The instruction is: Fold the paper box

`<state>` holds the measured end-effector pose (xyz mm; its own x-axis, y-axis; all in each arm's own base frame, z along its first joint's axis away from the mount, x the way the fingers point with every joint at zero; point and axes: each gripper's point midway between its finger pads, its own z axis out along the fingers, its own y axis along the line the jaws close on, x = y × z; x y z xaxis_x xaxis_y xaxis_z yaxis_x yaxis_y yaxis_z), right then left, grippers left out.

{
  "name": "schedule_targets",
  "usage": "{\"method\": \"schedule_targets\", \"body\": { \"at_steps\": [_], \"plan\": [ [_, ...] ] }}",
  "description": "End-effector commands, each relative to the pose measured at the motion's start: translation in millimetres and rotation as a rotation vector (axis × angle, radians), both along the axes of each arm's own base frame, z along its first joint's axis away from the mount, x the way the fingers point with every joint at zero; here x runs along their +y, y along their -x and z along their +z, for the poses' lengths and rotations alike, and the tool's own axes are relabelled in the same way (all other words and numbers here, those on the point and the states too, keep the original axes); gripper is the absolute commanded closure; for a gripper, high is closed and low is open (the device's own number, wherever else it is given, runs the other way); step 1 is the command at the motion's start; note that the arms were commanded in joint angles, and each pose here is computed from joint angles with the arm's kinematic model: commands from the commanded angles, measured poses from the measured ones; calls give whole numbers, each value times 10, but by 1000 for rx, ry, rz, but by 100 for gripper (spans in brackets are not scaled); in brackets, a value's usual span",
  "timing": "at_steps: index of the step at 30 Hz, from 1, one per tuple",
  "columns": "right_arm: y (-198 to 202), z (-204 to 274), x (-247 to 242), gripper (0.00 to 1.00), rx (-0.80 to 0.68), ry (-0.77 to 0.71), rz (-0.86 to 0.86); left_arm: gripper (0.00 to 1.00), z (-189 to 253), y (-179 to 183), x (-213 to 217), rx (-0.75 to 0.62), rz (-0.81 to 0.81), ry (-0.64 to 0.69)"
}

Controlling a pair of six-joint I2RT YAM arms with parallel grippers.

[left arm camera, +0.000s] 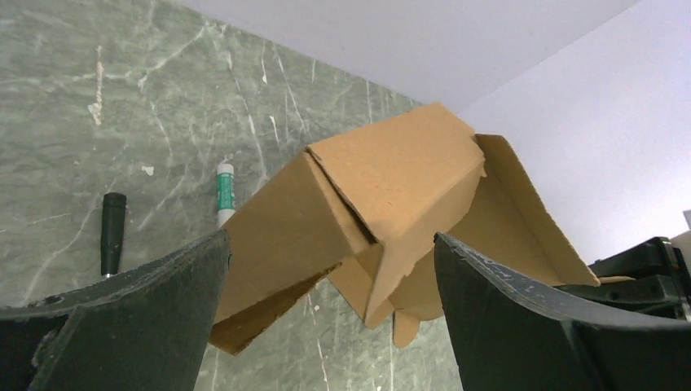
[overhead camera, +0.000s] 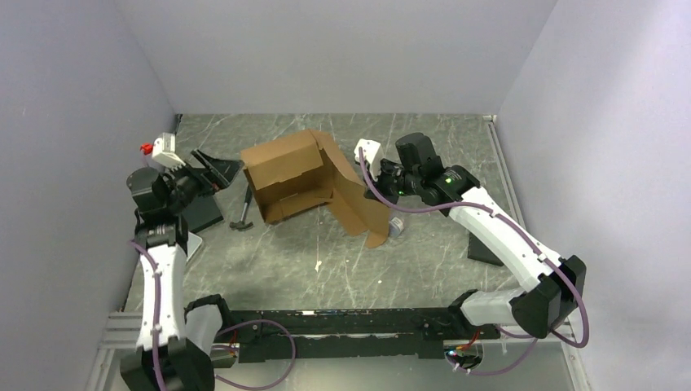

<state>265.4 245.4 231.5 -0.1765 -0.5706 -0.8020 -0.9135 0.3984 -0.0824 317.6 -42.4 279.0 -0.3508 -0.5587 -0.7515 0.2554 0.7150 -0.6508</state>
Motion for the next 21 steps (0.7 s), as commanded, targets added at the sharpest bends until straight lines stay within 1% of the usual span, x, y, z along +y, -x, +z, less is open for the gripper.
{"method": "schedule_targets", "body": {
  "at_steps": [1, 4, 7, 10, 13, 16, 21],
  "plan": [
    [-17, -58, -28, 100, 24, 10, -46, 1, 267, 292, -23, -54, 52, -20],
    [-7, -80, -22, 100, 31, 8, -45, 1, 263, 517, -156, -38, 33, 61],
    [-5, -98, -16, 100, 40, 9, -45, 1, 210, 691, -356, -11, -32, 157],
    [1, -93, -2, 100, 46, 5, -40, 1, 150, 767, -490, 7, -66, 197],
    [1, -94, 17, 100, 54, 1, -36, 1, 66, 751, -575, 7, -81, 198],
    [21, -98, 35, 100, 66, -3, -24, 1, -63, 644, -642, 25, -106, 197],
    [31, -101, 31, 100, 66, -3, -23, 1, -71, 464, -733, -6, -136, 179]
  ]
}}
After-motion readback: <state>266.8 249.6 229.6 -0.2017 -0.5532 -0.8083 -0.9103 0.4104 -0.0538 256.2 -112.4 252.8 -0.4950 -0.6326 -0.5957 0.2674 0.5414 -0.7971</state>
